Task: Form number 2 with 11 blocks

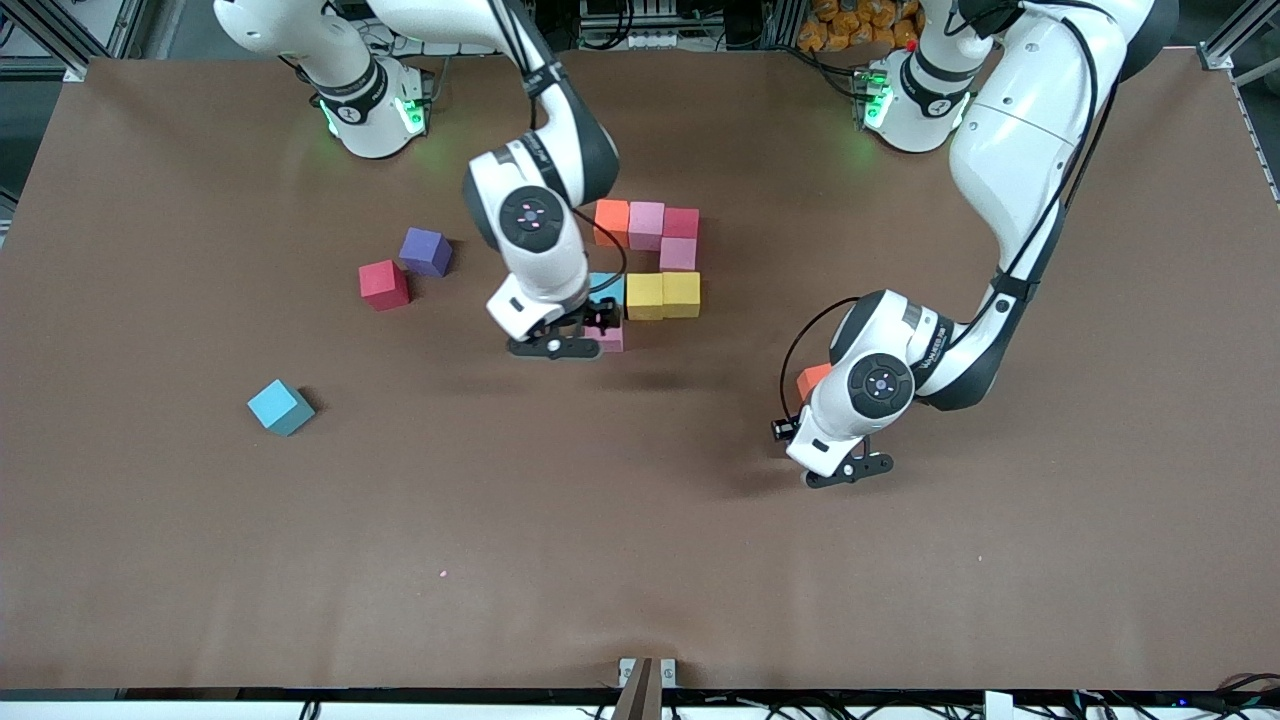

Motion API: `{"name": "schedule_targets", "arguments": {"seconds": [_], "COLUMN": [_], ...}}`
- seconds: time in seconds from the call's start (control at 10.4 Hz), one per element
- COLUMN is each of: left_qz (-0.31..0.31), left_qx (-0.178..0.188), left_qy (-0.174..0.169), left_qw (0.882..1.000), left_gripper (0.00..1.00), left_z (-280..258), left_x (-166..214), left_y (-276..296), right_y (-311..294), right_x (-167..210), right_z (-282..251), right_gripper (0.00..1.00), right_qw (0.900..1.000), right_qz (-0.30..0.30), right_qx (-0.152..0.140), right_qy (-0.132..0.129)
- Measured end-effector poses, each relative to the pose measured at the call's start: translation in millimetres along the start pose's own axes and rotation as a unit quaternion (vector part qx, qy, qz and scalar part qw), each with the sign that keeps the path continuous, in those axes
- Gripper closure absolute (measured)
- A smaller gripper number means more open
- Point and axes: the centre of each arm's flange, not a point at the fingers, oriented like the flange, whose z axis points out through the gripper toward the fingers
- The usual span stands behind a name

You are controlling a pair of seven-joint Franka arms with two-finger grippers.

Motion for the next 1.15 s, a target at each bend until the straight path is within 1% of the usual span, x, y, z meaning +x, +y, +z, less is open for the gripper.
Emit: {"name": "schedule_targets", "arguments": {"seconds": [0.1, 0.29, 0.48, 0.67, 0.77, 0.96, 1.06, 1.15], "left_qz": [-0.006, -0.019, -0.004, 0.009, 0.017, 0.027, 0.034, 0.034], "left_qx": [0.000, -0.003, -0.017, -0.037, -0.051, -0.082, -0.097, -0.107], "left_qy": [0.000, 0.003, 0.019, 0.040, 0.050, 0.065, 0.069, 0.068], "left_qw": [1.000, 1.000, 1.000, 0.998, 0.997, 0.994, 0.992, 0.991], "left_gripper": [0.42, 0.44, 0.45, 0.45, 0.45, 0.45, 0.45, 0.45], "left_z": [-1, -4, -22, -46, -54, -55, -49, -41], "left_x": [0, -4, -19, -51, -72, -114, -131, -143], "left_y": [1, 8, 45, 103, 133, 185, 205, 222], "right_y": [18, 70, 149, 237, 281, 359, 387, 406], "right_x": [14, 52, 98, 134, 147, 161, 164, 167], "right_z": [-5, -9, -10, -10, -8, 0, 5, 13], "right_gripper": [0.00, 0.00, 0.00, 0.00, 0.00, 0.00, 0.00, 0.00], "right_qw": [1.000, 0.998, 0.990, 0.978, 0.970, 0.953, 0.947, 0.942], "right_qz": [0.018, 0.069, 0.138, 0.208, 0.243, 0.301, 0.322, 0.336], "right_qx": [-0.003, -0.009, -0.010, -0.011, -0.012, -0.017, -0.021, -0.026], "right_qy": [0.006, 0.013, 0.013, 0.013, 0.012, 0.006, 0.005, 0.011]}}
